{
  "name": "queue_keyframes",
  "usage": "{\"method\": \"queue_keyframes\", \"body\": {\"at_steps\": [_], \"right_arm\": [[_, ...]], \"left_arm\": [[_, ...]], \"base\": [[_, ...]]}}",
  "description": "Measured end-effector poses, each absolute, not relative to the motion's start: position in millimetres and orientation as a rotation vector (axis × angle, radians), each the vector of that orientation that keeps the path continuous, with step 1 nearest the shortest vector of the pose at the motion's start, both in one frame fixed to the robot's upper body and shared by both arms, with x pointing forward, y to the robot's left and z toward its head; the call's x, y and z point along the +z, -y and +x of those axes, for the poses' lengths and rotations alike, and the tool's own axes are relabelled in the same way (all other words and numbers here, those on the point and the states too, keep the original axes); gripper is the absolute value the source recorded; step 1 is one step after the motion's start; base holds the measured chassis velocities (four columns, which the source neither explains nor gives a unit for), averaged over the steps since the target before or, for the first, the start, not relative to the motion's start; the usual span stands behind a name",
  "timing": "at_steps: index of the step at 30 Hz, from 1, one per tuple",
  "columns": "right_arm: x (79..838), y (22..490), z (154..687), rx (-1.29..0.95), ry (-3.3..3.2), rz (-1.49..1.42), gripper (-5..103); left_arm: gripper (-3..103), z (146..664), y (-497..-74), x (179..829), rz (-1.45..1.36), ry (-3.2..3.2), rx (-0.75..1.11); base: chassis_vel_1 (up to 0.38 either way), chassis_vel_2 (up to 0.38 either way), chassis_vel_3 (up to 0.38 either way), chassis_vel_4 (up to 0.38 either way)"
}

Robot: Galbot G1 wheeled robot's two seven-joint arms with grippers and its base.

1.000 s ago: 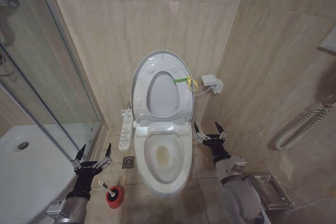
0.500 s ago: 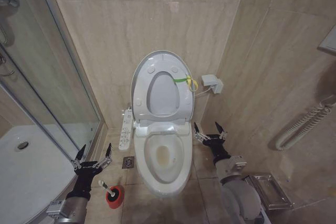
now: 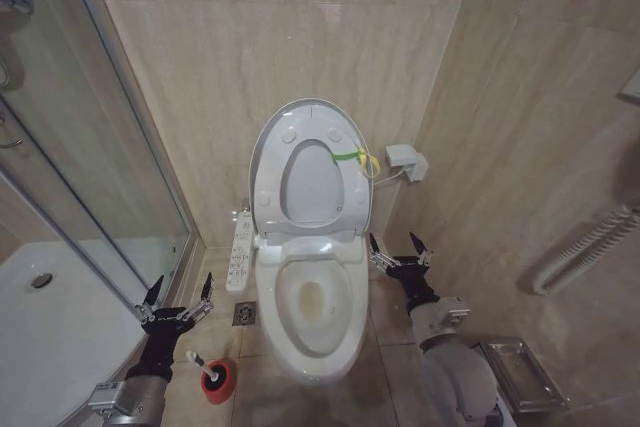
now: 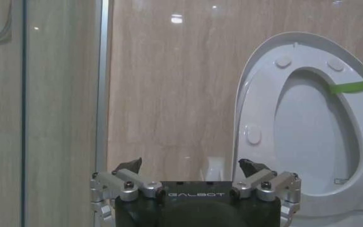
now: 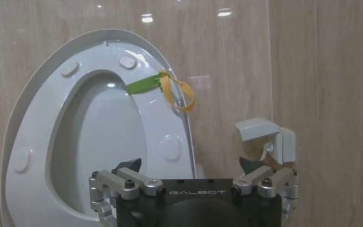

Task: Open the toilet lid, clean the toilet bowl with a toilet brush, close the toilet lid, and flush.

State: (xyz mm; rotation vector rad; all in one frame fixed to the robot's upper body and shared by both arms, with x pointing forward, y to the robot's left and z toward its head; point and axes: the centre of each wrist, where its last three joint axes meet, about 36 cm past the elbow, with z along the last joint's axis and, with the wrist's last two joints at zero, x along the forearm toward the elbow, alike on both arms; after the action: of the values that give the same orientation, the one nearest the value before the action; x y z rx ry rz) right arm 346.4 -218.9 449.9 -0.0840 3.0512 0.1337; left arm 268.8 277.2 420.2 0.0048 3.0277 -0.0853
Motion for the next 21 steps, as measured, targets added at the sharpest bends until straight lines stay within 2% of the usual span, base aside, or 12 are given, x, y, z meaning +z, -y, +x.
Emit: {"method": "queue_keyframes", "body": {"at_steps": [14,21], "right_arm": [[449,219,346,0.134,-3.049,-0.083,100],[408,237,343,0.079,-3.019,-0.03,100]], "left_arm": [[100,269,-277,420,0.005,-3.028,-0.085],[100,269,-277,420,0.005,-3.028,-0.085]], "base": [[0.0,0.0,0.0,0.0],[0.0,0.0,0.0,0.0]]}}
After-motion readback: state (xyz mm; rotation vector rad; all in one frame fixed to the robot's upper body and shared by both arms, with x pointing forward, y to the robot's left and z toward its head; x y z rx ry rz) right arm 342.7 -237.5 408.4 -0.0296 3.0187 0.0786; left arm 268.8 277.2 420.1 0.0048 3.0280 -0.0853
